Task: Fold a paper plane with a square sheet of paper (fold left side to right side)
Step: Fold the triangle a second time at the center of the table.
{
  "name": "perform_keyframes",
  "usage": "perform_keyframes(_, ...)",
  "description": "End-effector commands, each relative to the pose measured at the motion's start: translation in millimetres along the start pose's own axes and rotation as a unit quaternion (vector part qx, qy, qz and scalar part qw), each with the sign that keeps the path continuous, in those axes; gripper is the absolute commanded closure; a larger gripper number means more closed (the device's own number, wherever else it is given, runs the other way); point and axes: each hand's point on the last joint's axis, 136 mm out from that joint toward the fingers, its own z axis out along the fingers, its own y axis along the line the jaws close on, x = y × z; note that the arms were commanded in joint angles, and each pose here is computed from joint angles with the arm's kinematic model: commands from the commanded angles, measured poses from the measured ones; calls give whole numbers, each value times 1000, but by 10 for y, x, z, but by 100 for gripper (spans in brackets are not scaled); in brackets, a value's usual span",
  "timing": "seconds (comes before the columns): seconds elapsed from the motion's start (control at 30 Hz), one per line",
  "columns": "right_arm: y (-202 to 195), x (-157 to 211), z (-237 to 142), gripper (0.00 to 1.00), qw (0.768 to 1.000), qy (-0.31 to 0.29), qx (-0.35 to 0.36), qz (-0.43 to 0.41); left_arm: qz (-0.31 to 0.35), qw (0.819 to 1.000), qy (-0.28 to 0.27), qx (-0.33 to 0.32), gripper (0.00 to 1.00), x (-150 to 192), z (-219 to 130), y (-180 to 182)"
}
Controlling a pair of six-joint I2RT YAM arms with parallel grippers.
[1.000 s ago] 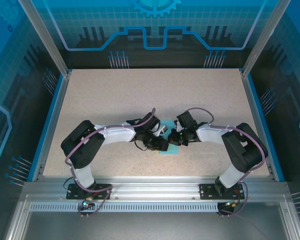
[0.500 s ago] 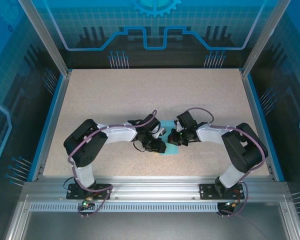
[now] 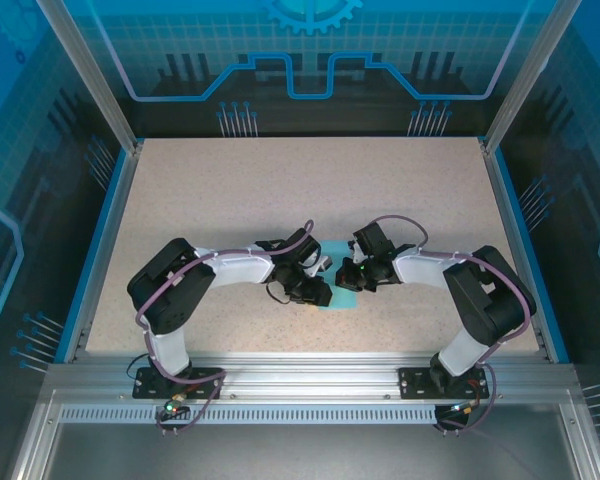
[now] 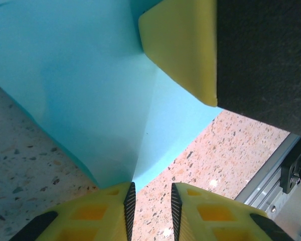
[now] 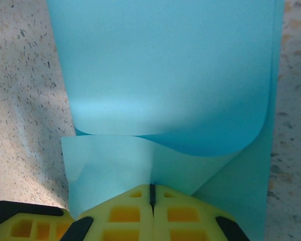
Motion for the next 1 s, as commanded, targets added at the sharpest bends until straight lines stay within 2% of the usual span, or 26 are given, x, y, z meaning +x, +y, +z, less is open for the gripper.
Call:
perform_keyframes(0.0, -117, 114, -14, 100, 999, 19, 32, -1, -12, 1000, 22, -11, 71, 119, 77, 125)
perform_keyframes(0.37, 29, 22, -143, 100, 1000, -2, 3, -14, -21, 999, 36, -26, 72, 190, 147, 238)
perform_keyframes(0.57, 206, 57, -332, 100, 998, -26, -40, -50, -23, 999, 35, -32, 77, 197, 148, 268)
perform_keyframes(0.77, 266, 230, -238, 100, 996, -3, -50, -74, -22, 999, 34, -35, 86, 199, 143, 271)
perform_keyframes(0.97, 304, 239, -158, 100, 996, 5, -54, -75, -22, 998, 33, -39, 93, 200, 138, 279)
